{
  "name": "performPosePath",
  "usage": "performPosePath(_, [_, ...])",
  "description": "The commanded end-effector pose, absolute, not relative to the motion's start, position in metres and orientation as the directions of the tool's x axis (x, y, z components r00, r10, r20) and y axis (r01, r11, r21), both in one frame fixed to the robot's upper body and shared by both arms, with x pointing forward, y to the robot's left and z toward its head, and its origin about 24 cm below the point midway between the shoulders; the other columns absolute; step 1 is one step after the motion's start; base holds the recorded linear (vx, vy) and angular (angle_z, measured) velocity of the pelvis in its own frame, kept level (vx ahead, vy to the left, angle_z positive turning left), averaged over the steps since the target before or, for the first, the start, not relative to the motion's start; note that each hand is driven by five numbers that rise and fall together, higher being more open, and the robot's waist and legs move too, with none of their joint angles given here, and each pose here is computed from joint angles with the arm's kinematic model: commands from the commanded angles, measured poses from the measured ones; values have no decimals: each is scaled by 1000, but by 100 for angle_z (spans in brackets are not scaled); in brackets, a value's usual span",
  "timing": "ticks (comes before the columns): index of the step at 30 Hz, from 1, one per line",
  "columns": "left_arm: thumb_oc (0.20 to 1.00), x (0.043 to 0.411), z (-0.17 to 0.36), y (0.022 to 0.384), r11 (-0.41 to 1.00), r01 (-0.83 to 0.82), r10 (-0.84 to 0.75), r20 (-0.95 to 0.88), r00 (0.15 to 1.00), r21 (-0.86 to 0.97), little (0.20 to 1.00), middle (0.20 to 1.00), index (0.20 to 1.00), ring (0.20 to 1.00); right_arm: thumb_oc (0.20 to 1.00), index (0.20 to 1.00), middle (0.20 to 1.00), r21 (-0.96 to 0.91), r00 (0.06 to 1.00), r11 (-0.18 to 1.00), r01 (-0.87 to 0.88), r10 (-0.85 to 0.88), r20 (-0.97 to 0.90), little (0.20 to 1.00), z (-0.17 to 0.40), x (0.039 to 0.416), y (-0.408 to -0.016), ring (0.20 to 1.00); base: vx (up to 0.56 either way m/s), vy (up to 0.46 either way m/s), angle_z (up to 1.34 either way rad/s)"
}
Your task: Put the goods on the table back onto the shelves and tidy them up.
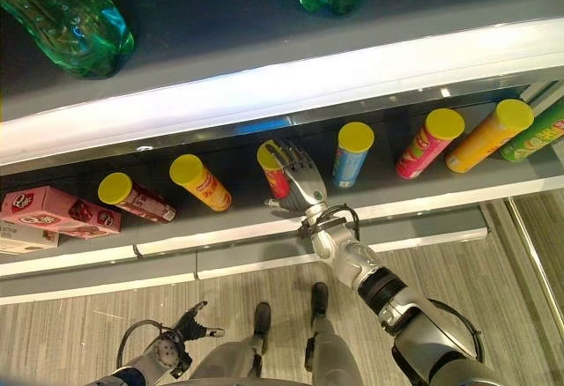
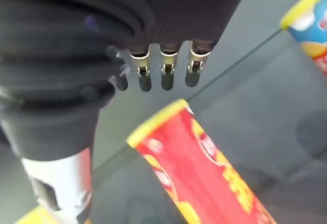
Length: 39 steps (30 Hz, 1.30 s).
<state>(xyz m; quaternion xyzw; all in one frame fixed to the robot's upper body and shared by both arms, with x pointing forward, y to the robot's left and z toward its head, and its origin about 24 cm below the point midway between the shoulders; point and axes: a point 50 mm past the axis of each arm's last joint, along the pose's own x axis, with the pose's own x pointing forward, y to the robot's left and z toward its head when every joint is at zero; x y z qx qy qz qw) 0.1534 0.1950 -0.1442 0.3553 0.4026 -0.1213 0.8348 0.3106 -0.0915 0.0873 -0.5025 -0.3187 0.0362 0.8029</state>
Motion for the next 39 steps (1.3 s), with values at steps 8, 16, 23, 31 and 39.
performPosePath(8, [1000, 136, -152, 209, 701, 516, 154, -812, 563, 491, 1000, 1000, 1000, 1000, 1000, 1000, 1000, -697, 716, 663, 275, 342, 608, 1000, 122, 293, -95, 1000, 53, 13, -5])
performPosePath(16, [1000, 115, -159, 211, 745, 505, 169, -856, 489, 436, 1000, 1000, 1000, 1000, 1000, 1000, 1000, -730, 755, 612, 304, 312, 576, 1000, 122, 263, -147, 1000, 6, 21, -11])
performPosePath(23, [1000, 97, -165, 205, 781, 510, 133, -894, 428, 360, 1000, 1000, 1000, 1000, 1000, 1000, 1000, -853, 923, 479, 209, 192, 333, 1000, 72, 223, -210, 1000, -41, 44, -23])
performPosePath(31, [1000, 96, -169, 180, 806, 505, 80, -902, 424, 309, 1000, 1000, 1000, 1000, 1000, 1000, 1000, -740, 811, 657, 144, -507, -292, 1000, -76, 128, -268, 1000, -57, 89, -48])
performPosePath(39, [1000, 122, -164, 177, 750, 595, 20, -909, 417, 290, 1000, 1000, 1000, 1000, 1000, 1000, 1000, -412, 6, 487, 770, -651, -759, 1000, -152, 45, -274, 1000, -9, 113, -35])
